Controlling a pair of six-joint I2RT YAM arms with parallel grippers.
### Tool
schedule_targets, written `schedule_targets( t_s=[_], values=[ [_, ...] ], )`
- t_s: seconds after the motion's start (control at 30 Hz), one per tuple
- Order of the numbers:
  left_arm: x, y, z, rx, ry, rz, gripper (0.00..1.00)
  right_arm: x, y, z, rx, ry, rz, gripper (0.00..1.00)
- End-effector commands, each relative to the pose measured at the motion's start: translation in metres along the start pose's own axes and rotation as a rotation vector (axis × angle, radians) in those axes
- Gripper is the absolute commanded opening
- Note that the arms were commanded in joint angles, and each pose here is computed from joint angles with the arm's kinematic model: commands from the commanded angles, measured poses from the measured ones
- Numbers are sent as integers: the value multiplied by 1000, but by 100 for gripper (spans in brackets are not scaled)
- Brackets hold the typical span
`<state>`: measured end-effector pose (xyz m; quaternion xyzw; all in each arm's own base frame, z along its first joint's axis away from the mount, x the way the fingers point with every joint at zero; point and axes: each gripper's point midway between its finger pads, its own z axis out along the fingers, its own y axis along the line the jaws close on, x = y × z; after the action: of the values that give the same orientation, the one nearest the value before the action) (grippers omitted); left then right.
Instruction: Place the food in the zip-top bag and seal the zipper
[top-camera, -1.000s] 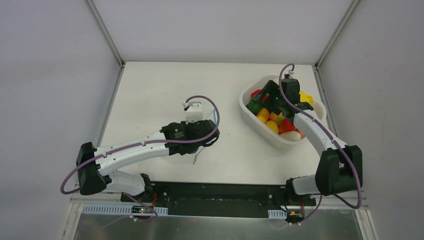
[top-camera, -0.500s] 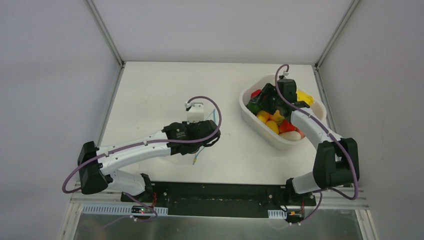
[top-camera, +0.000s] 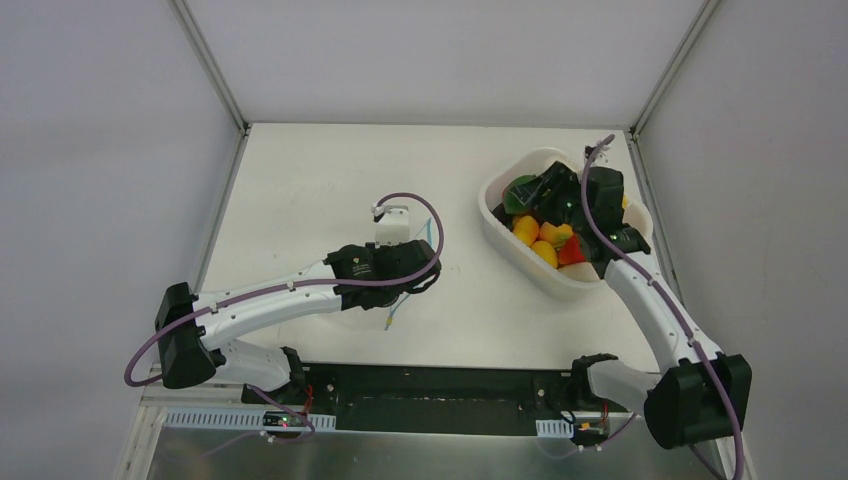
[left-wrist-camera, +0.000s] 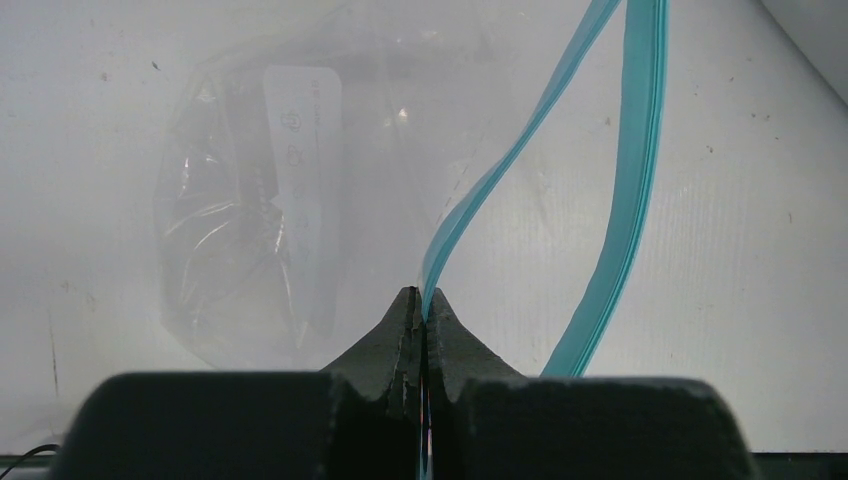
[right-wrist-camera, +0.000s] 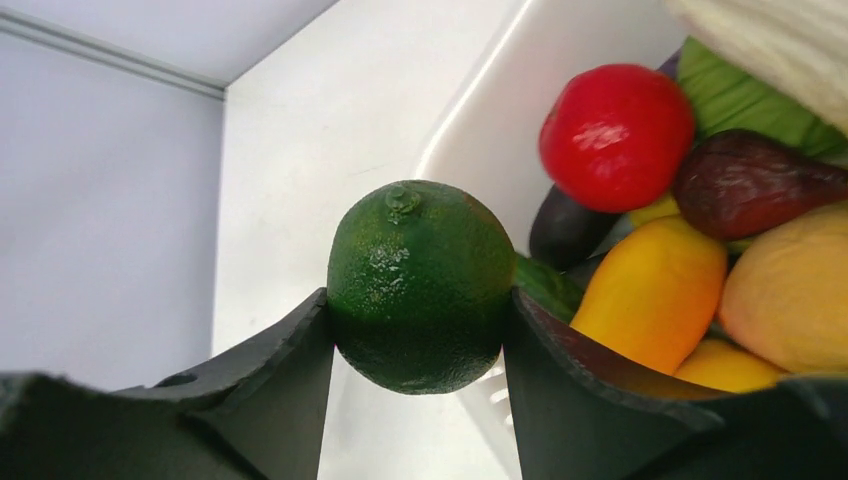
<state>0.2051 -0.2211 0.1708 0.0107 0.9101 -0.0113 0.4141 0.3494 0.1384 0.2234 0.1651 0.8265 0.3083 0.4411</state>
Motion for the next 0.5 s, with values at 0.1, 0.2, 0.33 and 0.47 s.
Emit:
schedule_targets(
  t_s=[0.1,0.2,0.33,0.47],
  values=[
    [-15,-8,-7,51,-31,-40,0,12,62,-41,-323,34,116,36],
    [-16,-11,-8,66,-33,-44,0,28,87,-53,-424,87,133,35],
    [-18,-18,-8,92,-33,-53,0,52,109,-60,-490,132,134,35],
    [-18,-23,-10,118,-31,-65,0,78,118,-57,-503,175,111,35]
  ],
)
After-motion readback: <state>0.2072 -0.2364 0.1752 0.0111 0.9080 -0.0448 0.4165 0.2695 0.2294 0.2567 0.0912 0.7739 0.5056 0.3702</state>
